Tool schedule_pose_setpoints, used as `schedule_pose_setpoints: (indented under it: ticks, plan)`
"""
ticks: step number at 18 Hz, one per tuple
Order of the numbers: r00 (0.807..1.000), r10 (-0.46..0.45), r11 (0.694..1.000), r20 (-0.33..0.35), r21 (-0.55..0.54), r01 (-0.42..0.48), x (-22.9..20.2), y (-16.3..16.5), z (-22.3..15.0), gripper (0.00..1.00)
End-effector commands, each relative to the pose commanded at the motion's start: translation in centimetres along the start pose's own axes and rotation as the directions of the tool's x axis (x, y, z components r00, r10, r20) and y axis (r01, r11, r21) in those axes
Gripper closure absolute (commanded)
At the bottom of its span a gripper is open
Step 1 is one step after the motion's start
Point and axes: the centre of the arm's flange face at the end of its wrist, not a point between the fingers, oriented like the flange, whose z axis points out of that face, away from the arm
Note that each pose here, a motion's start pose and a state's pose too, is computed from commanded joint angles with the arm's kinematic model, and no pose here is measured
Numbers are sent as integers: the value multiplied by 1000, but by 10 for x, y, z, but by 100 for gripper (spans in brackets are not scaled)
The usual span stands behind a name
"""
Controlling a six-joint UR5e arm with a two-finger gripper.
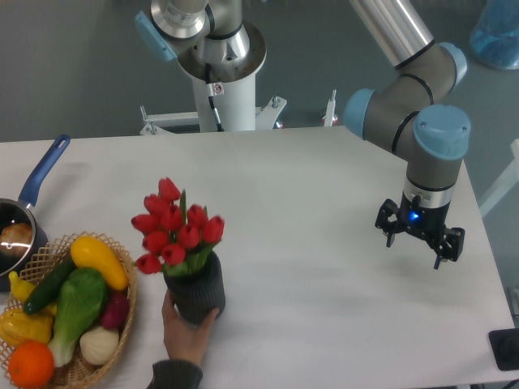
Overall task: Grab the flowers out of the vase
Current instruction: 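Move the open gripper toward the red tulips in the black vase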
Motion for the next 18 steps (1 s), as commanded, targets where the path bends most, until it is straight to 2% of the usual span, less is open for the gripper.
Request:
schedule_pose_setpoints:
  ticks: [4, 10, 16, 18]
  plan:
    - [1000, -1, 1000, -5, -1, 1, 2, 1, 1, 0]
    - [997, -4, 1000, -77, -16, 3, 38, 14, 27, 0]
    - [992, 1, 1000, -128, -22, -3, 94, 18, 14, 0]
    - [990, 15, 1000, -140, 3, -14, 111, 9, 9, 0]
